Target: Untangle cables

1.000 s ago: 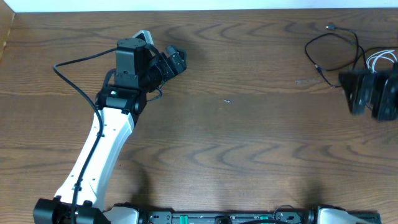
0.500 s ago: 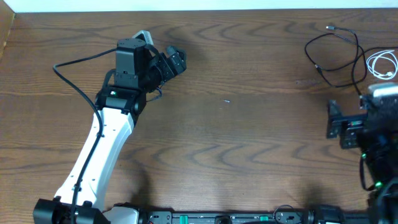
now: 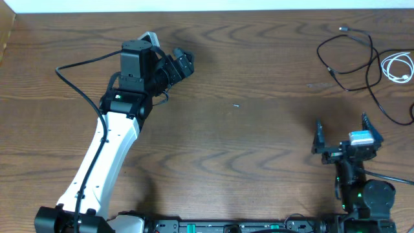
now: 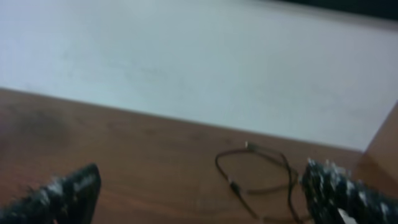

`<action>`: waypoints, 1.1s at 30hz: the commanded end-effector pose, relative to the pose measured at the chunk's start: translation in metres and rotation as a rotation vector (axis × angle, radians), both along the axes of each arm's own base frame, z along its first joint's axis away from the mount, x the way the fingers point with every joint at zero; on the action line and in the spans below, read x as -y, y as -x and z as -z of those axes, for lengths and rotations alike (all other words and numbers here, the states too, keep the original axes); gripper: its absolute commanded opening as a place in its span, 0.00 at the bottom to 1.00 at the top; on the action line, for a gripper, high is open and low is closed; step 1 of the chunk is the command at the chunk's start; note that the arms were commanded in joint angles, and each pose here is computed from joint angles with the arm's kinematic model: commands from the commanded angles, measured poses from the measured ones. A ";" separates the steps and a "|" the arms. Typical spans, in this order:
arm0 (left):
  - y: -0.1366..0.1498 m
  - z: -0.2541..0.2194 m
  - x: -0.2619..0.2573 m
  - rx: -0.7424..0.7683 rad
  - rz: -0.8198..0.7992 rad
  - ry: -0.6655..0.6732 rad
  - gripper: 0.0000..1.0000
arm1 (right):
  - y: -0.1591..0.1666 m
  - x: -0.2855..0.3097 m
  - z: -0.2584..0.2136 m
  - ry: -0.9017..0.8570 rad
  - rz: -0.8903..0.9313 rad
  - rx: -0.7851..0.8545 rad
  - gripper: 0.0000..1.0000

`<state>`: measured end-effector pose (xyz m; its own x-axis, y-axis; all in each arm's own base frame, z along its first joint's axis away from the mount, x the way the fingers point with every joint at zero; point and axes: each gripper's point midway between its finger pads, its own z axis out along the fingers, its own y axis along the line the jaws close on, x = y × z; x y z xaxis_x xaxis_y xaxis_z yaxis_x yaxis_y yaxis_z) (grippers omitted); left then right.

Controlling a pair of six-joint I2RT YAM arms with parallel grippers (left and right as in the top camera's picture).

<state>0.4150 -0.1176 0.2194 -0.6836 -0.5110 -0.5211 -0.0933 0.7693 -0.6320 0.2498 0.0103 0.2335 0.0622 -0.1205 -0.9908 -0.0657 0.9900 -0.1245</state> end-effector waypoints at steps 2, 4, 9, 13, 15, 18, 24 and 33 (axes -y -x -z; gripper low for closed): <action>0.001 0.002 -0.001 -0.004 -0.004 -0.002 0.97 | 0.005 -0.008 0.020 -0.036 -0.034 0.035 0.99; 0.001 0.002 -0.001 -0.004 -0.004 -0.002 0.97 | 0.006 -0.009 0.025 -0.037 -0.035 0.040 0.99; 0.001 0.002 -0.001 -0.004 -0.004 -0.002 0.97 | 0.004 -0.011 0.054 -0.069 -0.040 -0.044 0.99; 0.001 0.002 -0.001 -0.004 -0.004 -0.002 0.97 | 0.005 -0.011 0.075 -0.134 -0.038 -0.134 0.99; 0.001 0.002 -0.001 -0.004 -0.003 -0.002 0.97 | 0.005 -0.011 0.076 -0.148 -0.040 -0.138 0.99; 0.001 0.002 -0.001 -0.004 -0.004 -0.002 0.97 | 0.005 -0.011 0.076 -0.148 -0.040 -0.138 0.99; 0.001 0.002 -0.001 -0.004 -0.004 -0.002 0.97 | 0.005 -0.011 0.076 -0.148 -0.040 -0.138 0.99; 0.003 0.004 -0.001 -0.011 0.003 -0.013 0.97 | 0.005 -0.012 0.076 -0.148 -0.040 -0.138 0.99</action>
<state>0.4149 -0.1176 0.2192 -0.6842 -0.5109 -0.5205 -0.0940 0.7694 -0.6318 0.2454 0.0215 0.1585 -0.0713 0.0137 -0.9974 -0.1136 0.9933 0.0218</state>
